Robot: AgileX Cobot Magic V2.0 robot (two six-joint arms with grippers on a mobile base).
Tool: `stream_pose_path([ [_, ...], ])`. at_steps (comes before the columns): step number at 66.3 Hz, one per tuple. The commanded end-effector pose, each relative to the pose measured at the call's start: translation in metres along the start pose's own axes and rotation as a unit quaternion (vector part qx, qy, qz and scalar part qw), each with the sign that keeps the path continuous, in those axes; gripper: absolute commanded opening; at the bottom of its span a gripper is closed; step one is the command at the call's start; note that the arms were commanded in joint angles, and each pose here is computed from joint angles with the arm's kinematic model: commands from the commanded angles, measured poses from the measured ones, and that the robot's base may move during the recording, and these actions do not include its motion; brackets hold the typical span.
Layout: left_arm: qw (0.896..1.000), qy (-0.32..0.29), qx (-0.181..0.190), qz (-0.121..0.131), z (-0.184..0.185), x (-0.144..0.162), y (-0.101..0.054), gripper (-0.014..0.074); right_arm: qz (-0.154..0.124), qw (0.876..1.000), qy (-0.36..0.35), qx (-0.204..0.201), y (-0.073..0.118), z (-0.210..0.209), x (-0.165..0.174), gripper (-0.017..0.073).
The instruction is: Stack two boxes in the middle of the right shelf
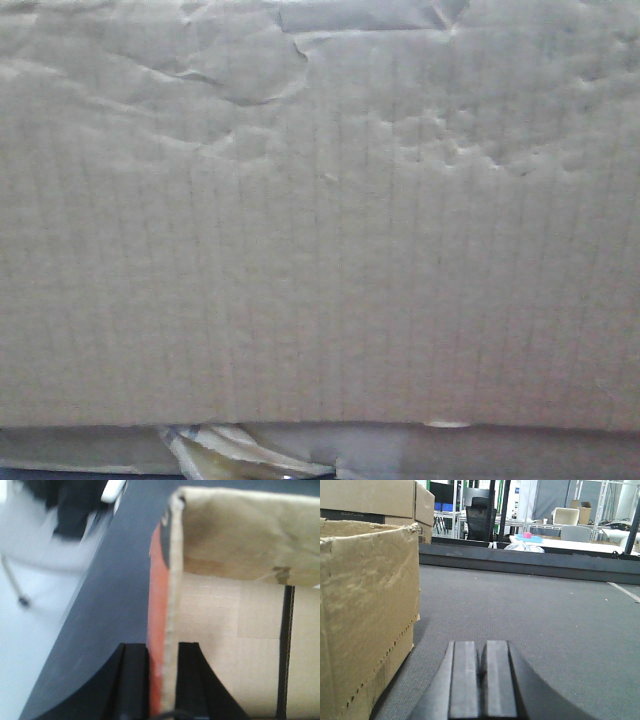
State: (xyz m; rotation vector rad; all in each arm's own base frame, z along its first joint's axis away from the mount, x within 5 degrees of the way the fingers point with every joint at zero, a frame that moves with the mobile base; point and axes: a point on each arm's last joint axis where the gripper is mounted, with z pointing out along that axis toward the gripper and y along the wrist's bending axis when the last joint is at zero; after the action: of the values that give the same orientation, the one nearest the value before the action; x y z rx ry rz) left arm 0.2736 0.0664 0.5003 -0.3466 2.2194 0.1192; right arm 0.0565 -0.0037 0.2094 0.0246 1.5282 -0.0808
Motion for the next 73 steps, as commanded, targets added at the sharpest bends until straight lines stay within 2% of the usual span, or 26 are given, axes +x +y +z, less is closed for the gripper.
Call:
stream_pose_path([
  [1,0.998,-0.048,0.033,-0.016,-0.029,-0.011,-0.020,-0.0111,-0.007,1.000,-0.012,0.001,0.000,0.000,-0.002,-0.0162],
  [5,0.996,-0.070,0.047,-0.019,-0.042,-0.015,-0.032,-0.0111,-0.007,1.000,-0.012,0.001,0.000,0.000,-0.002,-0.0162],
  [11,0.992,-0.088,0.086,-0.018,-0.059,-0.016,-0.059,-0.0111,-0.007,1.000,-0.012,0.001,0.000,0.000,-0.002,-0.0162],
  [17,0.987,-0.084,0.133,-0.010,-0.069,-0.009,-0.088,-0.0111,-0.007,1.000,-0.012,0.001,0.000,0.000,-0.002,-0.0162],
  [20,0.985,-0.080,0.152,-0.002,-0.073,-0.003,-0.107,-0.0111,-0.007,1.000,-0.012,0.001,0.000,0.000,-0.002,-0.0162],
  [30,0.984,-0.089,0.149,0.026,-0.079,0.012,-0.149,-0.0111,-0.007,1.000,-0.012,0.001,0.000,0.000,-0.002,-0.0162],
  [40,0.982,-0.061,0.172,0.043,-0.077,0.038,-0.188,-0.0111,-0.007,1.000,-0.012,0.001,0.000,0.000,-0.002,-0.0162],
  [48,0.984,-0.023,0.173,0.046,-0.067,0.062,-0.207,-0.0111,-0.007,1.000,-0.012,0.001,0.000,0.000,-0.002,-0.0162],
  [54,0.986,0.006,0.160,0.051,-0.055,0.080,-0.216,-0.0111,-0.007,1.000,-0.012,0.001,0.000,0.000,-0.002,-0.0162],
  [68,0.989,0.073,0.116,0.056,-0.021,0.117,-0.223,-0.0111,-0.007,1.000,-0.012,0.001,0.000,0.000,-0.002,-0.0162],
  [73,0.987,0.093,0.116,0.062,-0.012,0.130,-0.226,-0.0111,-0.007,1.000,-0.012,0.001,0.000,0.000,-0.002,-0.0162],
])
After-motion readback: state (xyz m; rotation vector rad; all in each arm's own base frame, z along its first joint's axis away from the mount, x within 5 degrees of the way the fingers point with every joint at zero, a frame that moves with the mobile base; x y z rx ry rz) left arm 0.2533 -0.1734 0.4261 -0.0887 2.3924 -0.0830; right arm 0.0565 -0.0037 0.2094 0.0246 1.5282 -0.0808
